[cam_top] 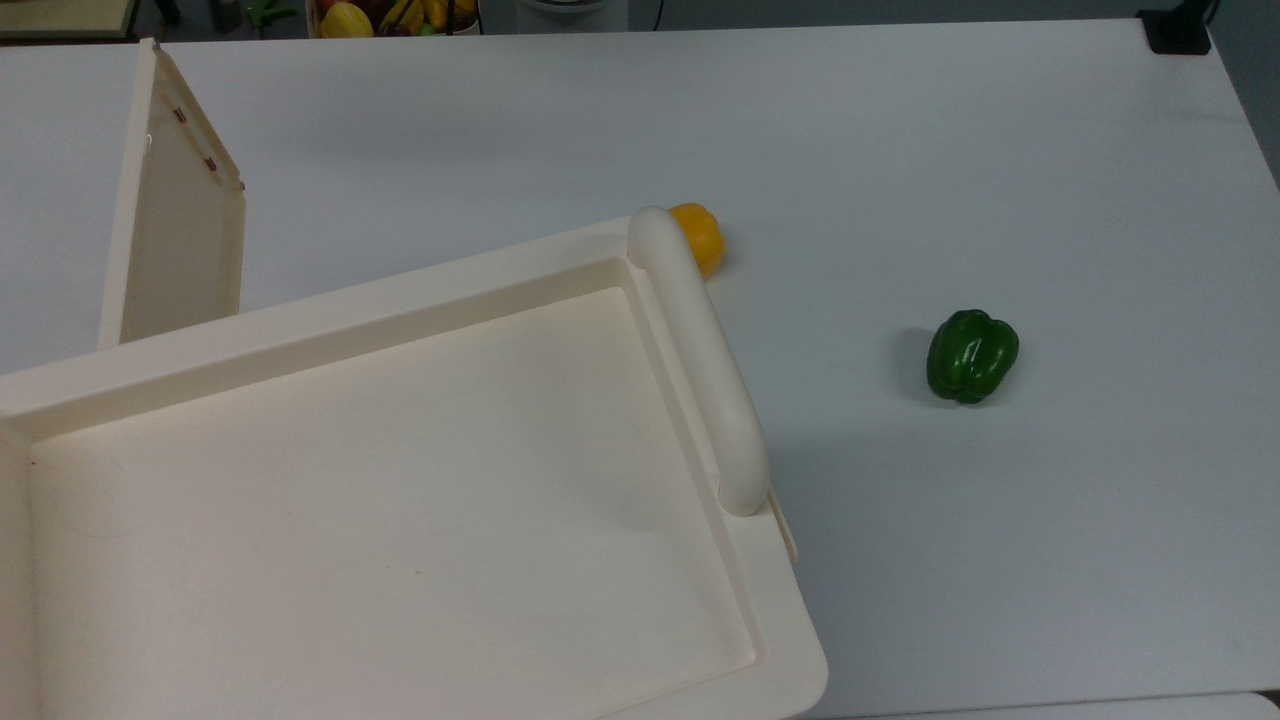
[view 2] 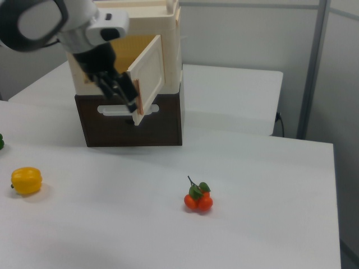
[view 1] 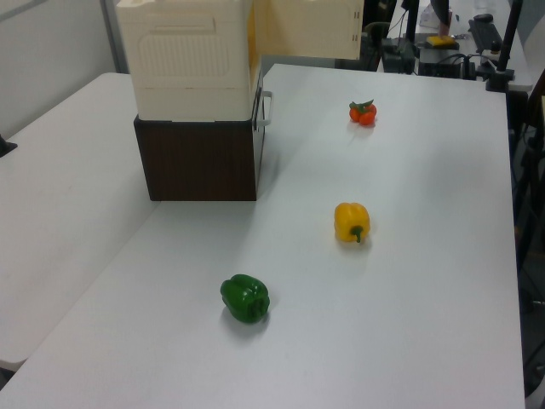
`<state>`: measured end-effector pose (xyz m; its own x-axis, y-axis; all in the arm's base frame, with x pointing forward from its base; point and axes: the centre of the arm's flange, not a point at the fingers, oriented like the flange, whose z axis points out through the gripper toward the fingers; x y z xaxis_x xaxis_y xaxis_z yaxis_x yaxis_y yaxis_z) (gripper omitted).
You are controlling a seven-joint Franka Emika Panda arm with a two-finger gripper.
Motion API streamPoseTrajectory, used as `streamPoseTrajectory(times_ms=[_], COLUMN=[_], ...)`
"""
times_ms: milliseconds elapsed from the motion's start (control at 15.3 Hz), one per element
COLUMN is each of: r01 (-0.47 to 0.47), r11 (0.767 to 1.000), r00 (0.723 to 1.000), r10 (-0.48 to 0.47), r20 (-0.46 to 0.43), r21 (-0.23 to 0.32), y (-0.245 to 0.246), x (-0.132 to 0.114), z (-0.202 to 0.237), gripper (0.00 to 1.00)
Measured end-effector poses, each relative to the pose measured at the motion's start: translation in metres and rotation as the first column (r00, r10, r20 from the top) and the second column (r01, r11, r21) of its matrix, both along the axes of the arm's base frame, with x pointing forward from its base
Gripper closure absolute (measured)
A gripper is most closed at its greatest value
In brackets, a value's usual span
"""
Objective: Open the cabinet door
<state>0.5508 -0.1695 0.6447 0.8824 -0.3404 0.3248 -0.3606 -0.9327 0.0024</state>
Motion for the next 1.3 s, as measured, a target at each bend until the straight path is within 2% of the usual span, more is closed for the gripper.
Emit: streamPoseTrajectory(times_ms=[130,326,456,586,977,1173,1303], r01=[-0.037,-0.125,-0.169,-0.213,-0.324,-0.374,-0.378], r11=[0.999,0.991,0.979,0.965,0.931,0.913,0.911], r00=[0.997,0.979,0.965,0.953,0.915,0.894,0.894], r10=[0.038,0.132,0.188,0.240,0.353,0.402,0.405], r20=[-0.068,-0.156,-0.180,-0.183,-0.197,-0.196,-0.194], r21=[0.017,0.056,0.116,0.151,0.167,0.165,0.163], y=[0.021,0.080,0.120,0.151,0.202,0.198,0.191], x=[-0.016,-0.033,-0.037,-0.034,-0.013,-0.007,-0.006], z=[0.011,0.023,0.025,0.022,-0.007,-0.015,-0.014], gripper=[0.00,0.00,0.00,0.00,0.00,0.00,0.00])
